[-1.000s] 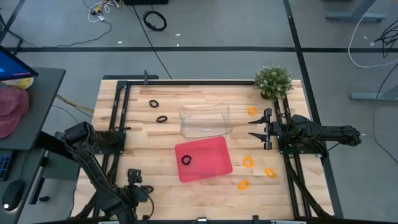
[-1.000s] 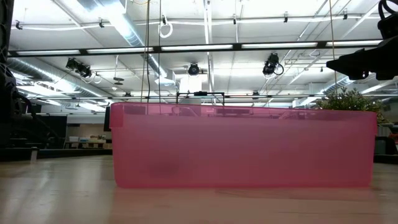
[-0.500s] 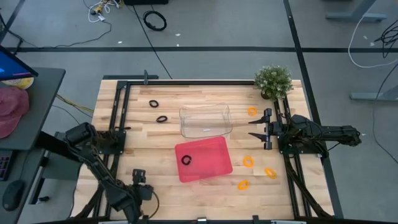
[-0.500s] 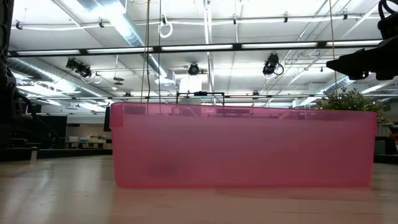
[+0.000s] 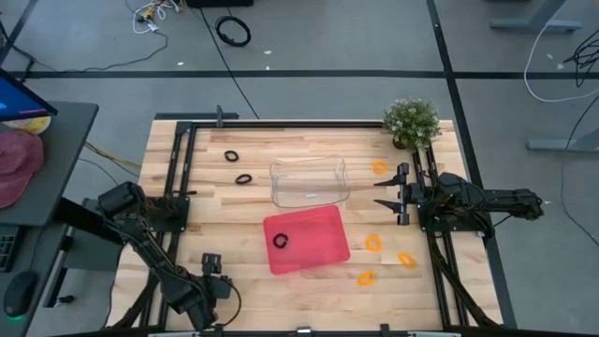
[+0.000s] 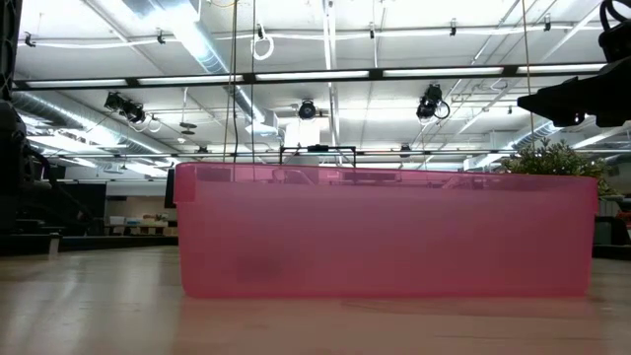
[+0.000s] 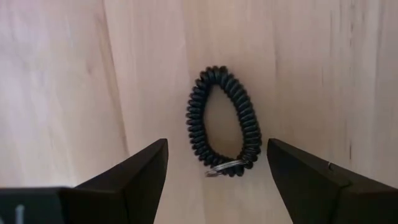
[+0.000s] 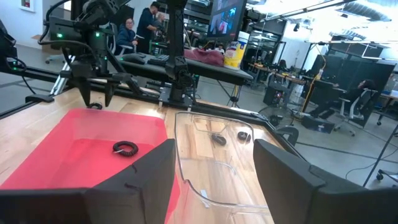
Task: Sort spring keychains
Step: Put the bottom black spring keychain into the red bin
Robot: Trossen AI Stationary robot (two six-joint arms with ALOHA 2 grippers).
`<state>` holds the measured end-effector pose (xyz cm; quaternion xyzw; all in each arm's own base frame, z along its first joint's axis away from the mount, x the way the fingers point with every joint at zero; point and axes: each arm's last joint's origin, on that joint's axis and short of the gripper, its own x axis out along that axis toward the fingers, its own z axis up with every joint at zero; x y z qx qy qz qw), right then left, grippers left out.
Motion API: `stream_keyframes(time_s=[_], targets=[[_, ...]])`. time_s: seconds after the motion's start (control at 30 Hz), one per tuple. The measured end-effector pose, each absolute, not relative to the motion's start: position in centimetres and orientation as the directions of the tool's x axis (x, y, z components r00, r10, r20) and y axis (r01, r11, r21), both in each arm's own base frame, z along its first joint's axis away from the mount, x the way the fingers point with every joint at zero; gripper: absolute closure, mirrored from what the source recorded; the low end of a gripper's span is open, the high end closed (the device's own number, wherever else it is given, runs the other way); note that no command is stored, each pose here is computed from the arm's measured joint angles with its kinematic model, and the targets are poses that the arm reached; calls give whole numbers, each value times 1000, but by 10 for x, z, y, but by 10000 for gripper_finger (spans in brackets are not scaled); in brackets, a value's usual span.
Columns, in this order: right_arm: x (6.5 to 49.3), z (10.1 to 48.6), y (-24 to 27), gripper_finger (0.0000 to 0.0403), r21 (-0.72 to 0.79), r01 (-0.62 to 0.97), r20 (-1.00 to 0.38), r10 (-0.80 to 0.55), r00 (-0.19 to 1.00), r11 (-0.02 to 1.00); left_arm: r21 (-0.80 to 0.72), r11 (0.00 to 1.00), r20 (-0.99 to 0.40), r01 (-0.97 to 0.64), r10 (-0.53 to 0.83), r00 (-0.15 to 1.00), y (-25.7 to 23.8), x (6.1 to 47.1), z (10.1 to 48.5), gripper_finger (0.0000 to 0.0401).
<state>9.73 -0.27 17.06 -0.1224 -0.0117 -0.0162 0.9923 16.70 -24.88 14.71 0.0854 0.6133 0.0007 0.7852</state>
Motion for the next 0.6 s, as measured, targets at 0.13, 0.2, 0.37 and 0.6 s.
stream_keyframes(time_s=[0.13,0.2,0.37,0.6], targets=[[97,170,-3,181,-242,35,27,-29,999,970,140,985,-957,98,110,270,-249,169,147,124],[97,171,-3,181,-242,35,27,-29,999,970,143,985,-955,96,111,275,-249,169,147,124],[97,171,-3,181,-242,35,27,-29,999,970,155,983,-949,103,119,291,-249,169,148,124],[97,170,-3,181,-242,35,27,-29,999,970,157,982,-947,100,121,297,-249,170,148,124]])
